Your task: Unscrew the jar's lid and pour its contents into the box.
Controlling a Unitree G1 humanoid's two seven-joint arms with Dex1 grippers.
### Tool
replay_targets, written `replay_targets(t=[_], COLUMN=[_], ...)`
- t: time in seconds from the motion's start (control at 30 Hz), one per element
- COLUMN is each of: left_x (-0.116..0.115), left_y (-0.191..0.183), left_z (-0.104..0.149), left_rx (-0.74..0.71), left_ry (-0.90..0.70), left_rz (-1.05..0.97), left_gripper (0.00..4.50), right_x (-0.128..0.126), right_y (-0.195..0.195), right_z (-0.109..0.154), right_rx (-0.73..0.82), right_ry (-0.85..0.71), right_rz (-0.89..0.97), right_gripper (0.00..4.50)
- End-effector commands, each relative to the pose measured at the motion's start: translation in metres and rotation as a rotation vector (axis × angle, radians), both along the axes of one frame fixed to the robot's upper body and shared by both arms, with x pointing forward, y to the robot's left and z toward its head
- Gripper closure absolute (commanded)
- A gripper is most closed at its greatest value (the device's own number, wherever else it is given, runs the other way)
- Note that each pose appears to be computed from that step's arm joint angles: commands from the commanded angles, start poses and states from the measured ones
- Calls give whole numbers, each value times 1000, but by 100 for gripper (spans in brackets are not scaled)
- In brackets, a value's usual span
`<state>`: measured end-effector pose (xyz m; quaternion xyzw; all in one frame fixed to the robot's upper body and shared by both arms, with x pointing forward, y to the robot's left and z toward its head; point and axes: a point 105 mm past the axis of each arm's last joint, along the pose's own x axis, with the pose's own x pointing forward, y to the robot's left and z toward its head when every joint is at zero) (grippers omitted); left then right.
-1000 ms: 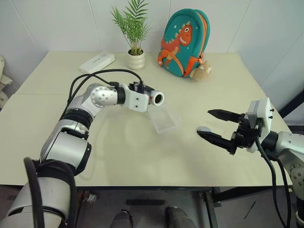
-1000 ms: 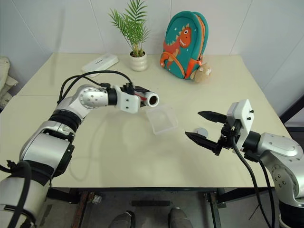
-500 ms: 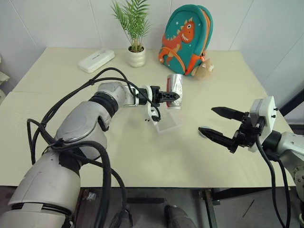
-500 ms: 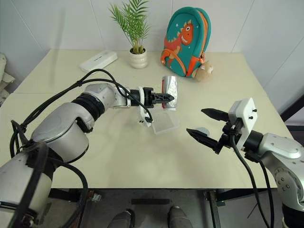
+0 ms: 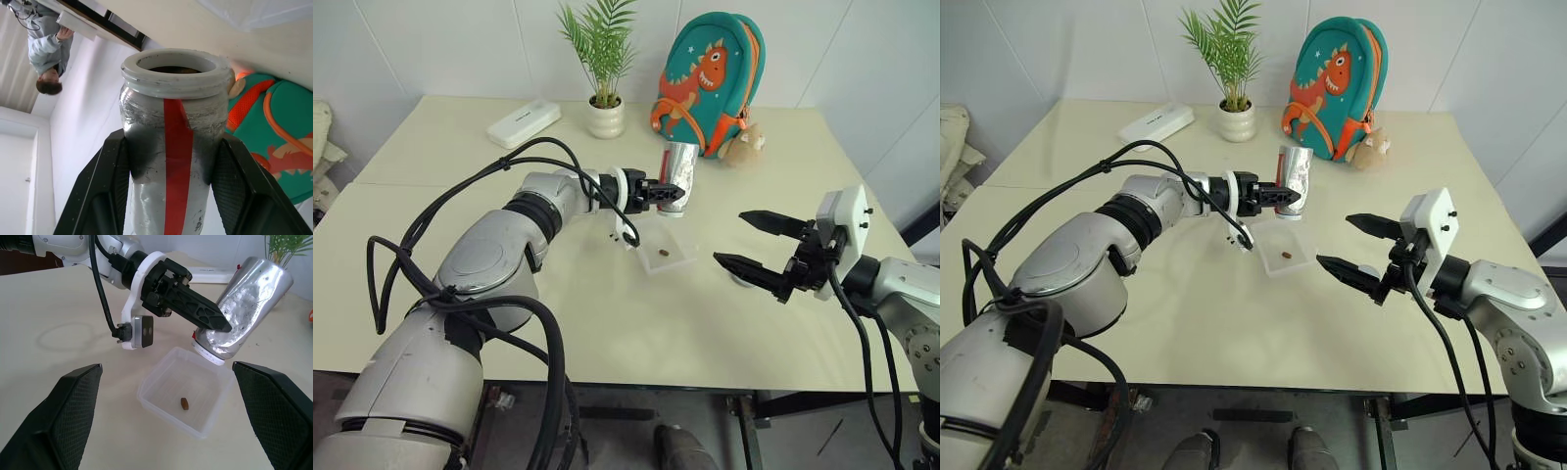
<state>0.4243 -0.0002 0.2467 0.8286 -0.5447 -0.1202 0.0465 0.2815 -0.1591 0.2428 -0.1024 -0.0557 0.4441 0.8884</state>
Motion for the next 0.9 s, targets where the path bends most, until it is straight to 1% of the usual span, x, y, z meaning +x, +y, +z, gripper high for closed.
replay_targets(t=[0.03, 0.1, 0.17, 0.23, 0.33, 0.37, 0.43, 0.5, 0.57, 0.6, 0.7, 0.8, 0.9], left_x=[0, 6, 12, 15, 24, 26, 32, 38, 41, 42, 39, 33, 29], left_y=[0, 13, 27, 36, 62, 70, 91, 114, 129, 138, 155, 162, 162], left_z=[28, 36, 45, 50, 57, 58, 59, 49, 39, 31, 12, -3, -13], left_rx=[-156, -339, -498, -593, -820, -902, -1124, -1340, -1490, -1600, -1799, -1885, -1909], left_ry=[73, 251, 383, 471, 658, 745, 931, 1153, 1320, 1442, 1692, 1842, 1930], left_rz=[27, 118, 197, 238, 333, 348, 371, 377, 365, 325, 195, 110, 88], left_gripper=[255, 255, 255, 255, 255, 255, 255, 255, 255, 255, 255, 255, 255], right_x=[-2, -3, -3, -3, -4, -5, -5, -2, 0, 1, 4, 6, 8], right_y=[1, 1, 0, -1, -2, -2, -4, -4, -4, -3, -1, 1, 2], right_z=[9, 10, 11, 11, 15, 16, 16, 19, 20, 19, 18, 17, 17], right_rx=[-27, -26, -28, -36, -21, -16, -9, 1, -4, -11, -20, -32, -39], right_ry=[-43, -42, -40, -37, -31, -22, -17, -18, -15, -10, 1, 15, 20], right_rz=[9, 14, 16, 24, 49, 60, 81, 90, 98, 107, 125, 144, 156], right_gripper=[2, 2, 2, 2, 2, 2, 2, 2, 2, 2, 2, 2, 2])
